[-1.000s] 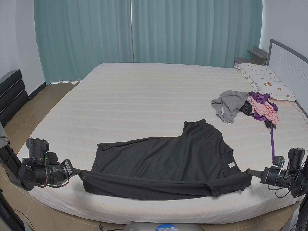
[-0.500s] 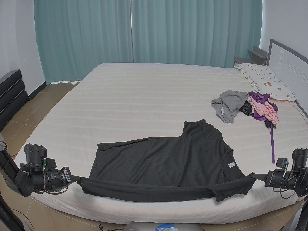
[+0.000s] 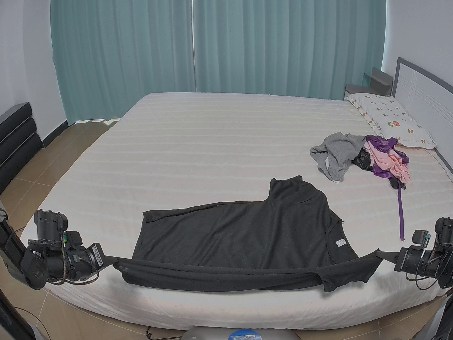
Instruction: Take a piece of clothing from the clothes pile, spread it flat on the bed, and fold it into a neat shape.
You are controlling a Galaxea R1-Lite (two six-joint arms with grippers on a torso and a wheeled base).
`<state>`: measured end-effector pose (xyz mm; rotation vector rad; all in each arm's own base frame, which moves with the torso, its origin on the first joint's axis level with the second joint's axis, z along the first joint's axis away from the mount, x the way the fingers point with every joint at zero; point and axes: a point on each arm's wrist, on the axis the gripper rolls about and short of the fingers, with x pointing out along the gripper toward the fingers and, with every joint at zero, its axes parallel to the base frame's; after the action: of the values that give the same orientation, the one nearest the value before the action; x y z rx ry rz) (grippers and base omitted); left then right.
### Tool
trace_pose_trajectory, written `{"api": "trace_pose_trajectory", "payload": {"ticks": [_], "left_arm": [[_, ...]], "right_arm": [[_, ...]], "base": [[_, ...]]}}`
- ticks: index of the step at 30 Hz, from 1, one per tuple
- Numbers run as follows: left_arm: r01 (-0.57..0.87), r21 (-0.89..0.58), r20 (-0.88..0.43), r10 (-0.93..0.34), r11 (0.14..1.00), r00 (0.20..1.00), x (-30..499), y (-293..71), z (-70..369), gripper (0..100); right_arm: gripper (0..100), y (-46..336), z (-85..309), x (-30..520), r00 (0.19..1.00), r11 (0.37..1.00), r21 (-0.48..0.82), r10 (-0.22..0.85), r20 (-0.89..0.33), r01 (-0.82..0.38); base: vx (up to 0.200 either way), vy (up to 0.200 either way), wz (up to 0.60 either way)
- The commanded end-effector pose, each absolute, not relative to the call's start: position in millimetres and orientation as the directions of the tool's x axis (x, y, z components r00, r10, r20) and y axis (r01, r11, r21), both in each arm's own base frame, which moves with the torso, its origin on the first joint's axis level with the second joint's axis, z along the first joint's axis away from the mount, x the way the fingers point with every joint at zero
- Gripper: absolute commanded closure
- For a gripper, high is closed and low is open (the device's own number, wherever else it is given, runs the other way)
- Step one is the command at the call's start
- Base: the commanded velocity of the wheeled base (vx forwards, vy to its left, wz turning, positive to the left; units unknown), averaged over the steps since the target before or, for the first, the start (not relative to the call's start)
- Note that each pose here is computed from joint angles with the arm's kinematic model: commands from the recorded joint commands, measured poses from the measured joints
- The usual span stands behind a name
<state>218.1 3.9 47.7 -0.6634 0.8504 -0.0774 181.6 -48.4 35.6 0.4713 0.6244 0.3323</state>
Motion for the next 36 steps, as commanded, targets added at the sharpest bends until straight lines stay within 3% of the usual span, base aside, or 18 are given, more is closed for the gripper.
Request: {"api": "trace_pose_trajectory", "payload": {"ticks": [1, 14, 25, 36], "left_arm": [[-0.199, -0.568, -0.679, -0.318, 0.799, 0.662, 214.9, 3.6, 46.5, 100], [-0.202, -0.534, -0.715, -0.311, 0.821, 0.626, 206.1, 3.6, 39.2, 100], [-0.213, -0.527, -0.729, -0.308, 0.823, 0.611, 243.7, 5.1, 23.5, 100], [-0.222, -0.525, -0.739, -0.311, 0.822, 0.598, 273.4, 5.8, 5.3, 100]], "right_arm": [[100, -46.2, 32.1, 177.6, 0.749, 0.839, 0.524, 0.44, -0.495, -0.146], [100, -39.6, 31.6, 172.6, 0.709, 0.836, 0.524, 0.469, -0.527, -0.162], [100, -33.0, 26.3, 209.9, 0.69, 0.83, 0.512, 0.503, -0.521, -0.219], [100, -33.8, 12.8, 248.3, 0.7, 0.837, 0.521, 0.472, -0.536, -0.165]], "base": [[0.0, 0.0, 0.0], [0.0, 0.0, 0.0], [0.0, 0.0, 0.0], [0.0, 0.0, 0.0]]}}
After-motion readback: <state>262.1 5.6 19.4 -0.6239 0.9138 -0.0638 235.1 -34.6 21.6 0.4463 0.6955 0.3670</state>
